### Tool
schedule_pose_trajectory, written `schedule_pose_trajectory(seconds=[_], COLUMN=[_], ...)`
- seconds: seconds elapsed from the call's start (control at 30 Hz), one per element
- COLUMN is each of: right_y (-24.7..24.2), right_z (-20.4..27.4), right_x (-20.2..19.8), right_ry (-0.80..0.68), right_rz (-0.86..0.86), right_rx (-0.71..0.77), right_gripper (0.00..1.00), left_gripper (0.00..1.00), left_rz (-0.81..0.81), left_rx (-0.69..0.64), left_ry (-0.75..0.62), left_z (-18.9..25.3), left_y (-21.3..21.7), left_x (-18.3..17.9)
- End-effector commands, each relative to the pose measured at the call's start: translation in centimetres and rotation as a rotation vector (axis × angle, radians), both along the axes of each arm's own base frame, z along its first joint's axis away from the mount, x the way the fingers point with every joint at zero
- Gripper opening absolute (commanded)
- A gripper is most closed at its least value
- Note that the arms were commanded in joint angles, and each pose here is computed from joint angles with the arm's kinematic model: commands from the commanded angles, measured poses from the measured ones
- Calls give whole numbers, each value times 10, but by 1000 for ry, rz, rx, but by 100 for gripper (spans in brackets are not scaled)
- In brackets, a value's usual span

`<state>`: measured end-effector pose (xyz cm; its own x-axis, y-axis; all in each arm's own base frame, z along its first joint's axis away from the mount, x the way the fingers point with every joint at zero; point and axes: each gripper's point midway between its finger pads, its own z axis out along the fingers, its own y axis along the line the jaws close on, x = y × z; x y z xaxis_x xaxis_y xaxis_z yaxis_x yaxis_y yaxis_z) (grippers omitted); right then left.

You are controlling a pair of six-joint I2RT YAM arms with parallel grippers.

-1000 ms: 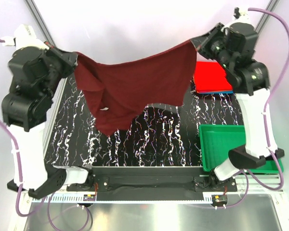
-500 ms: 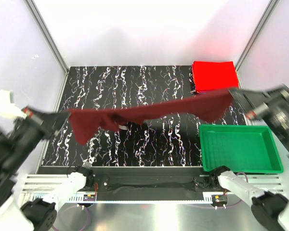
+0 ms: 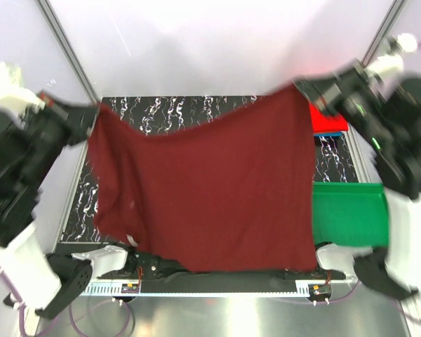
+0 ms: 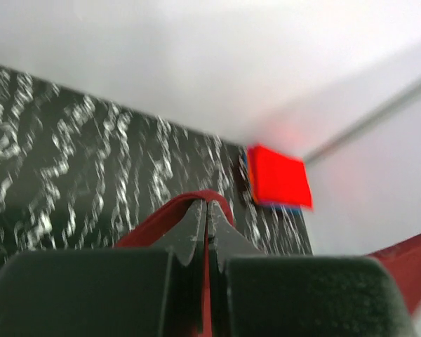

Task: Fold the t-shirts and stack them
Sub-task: Flatten the tshirt out

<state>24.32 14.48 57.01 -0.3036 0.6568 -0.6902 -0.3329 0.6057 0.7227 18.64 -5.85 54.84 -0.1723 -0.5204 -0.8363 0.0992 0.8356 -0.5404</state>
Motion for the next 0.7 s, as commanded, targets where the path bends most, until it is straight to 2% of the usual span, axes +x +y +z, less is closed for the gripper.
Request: schedule_pose_trajectory(seconds=[0.0,0.1,0.13,0.27,0.47,0.57,0.67], right_y=[14,17,17,12,-3,-5,-4], right_z=[49,77,87,110,132,132,118], right_x=[44,58,60,62,46,42,44], right_ry=[-146,-210,-242,-303,-383,-394,-360], right_rz=[-16,-29,-34,-62,-105,-113,-112], right_rx=[47,105,123,176,201,184,136], right_gripper=[0,0,0,0,0,0,0], left_gripper=[0,0,0,0,0,0,0], left_rz=[203,212,211,194,221,239,235], left_rx=[-84,-127,-119,-114,-137,-132,-104], left_ry=[-342,-478,-481,-535,-655,-658,-599], left_z=[87,127,131,145,172,170,152], left_y=[35,39,36,33,45,50,48], left_x=[12,1,11,11,-16,-25,-18])
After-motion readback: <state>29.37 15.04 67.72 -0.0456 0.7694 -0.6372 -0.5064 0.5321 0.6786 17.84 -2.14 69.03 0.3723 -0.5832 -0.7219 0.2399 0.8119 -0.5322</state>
